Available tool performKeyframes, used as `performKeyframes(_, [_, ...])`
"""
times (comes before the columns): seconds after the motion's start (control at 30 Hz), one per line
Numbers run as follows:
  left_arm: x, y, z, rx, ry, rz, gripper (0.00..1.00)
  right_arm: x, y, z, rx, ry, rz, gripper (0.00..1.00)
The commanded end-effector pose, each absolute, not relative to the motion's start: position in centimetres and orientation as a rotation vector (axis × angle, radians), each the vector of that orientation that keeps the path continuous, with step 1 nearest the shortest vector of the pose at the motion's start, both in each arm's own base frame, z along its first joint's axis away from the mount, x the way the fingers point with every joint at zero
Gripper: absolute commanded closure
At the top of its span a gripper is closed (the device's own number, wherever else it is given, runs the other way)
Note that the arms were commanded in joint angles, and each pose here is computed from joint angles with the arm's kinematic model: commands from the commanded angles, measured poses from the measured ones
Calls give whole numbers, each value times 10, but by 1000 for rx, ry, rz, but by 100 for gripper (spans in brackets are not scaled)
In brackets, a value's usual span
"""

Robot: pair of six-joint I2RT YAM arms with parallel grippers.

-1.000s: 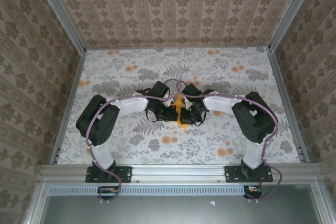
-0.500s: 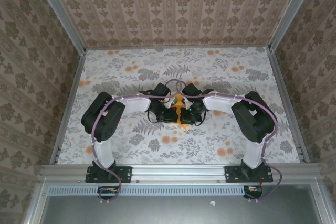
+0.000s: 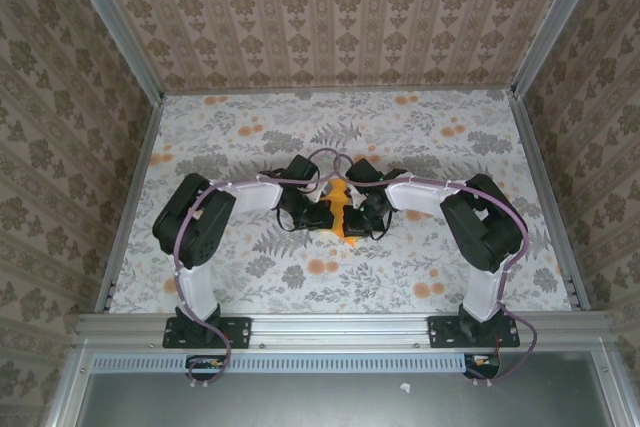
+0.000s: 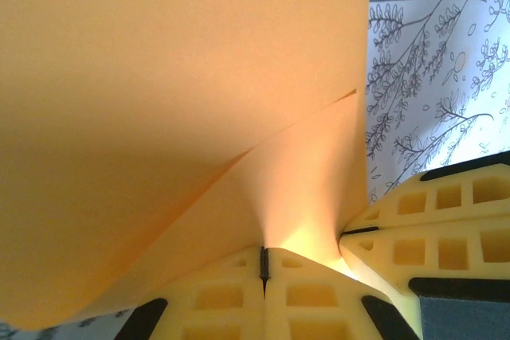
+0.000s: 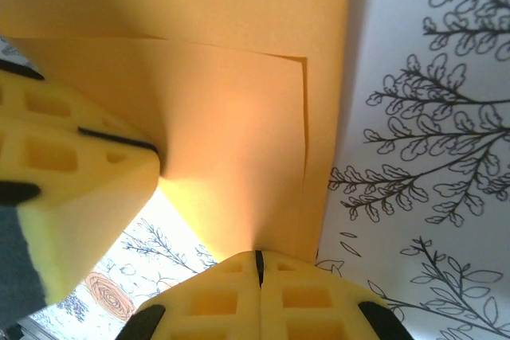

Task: Fold a paper plane with a square sheet of paper (fold left side to right side)
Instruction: Third fold the triangle at the center of the table.

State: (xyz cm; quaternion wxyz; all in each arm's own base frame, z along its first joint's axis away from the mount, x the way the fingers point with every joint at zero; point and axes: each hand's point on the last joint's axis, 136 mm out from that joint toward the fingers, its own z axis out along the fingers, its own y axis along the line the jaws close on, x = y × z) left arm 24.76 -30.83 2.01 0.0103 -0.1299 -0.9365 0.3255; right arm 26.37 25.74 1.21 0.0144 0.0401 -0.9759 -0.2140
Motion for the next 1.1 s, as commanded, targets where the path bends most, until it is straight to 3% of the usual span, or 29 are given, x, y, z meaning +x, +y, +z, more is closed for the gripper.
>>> performKeyframes(0.0, [259, -284, 3, -374, -2989, 876, 99, 237, 213, -21, 85, -2989, -323, 100])
performKeyframes(0.77, [302, -227, 1, -279, -3103, 744, 100, 235, 214, -16, 101, -2991, -346, 100])
performKeyframes(0.97, [310, -231, 15, -300, -3129, 766, 96, 244, 229, -5, 110, -3023, -480, 100])
performKeyframes(1.07, [307, -231, 31, -297, -3145, 808, 90, 259, 242, 15, 135, -3094, -621, 91])
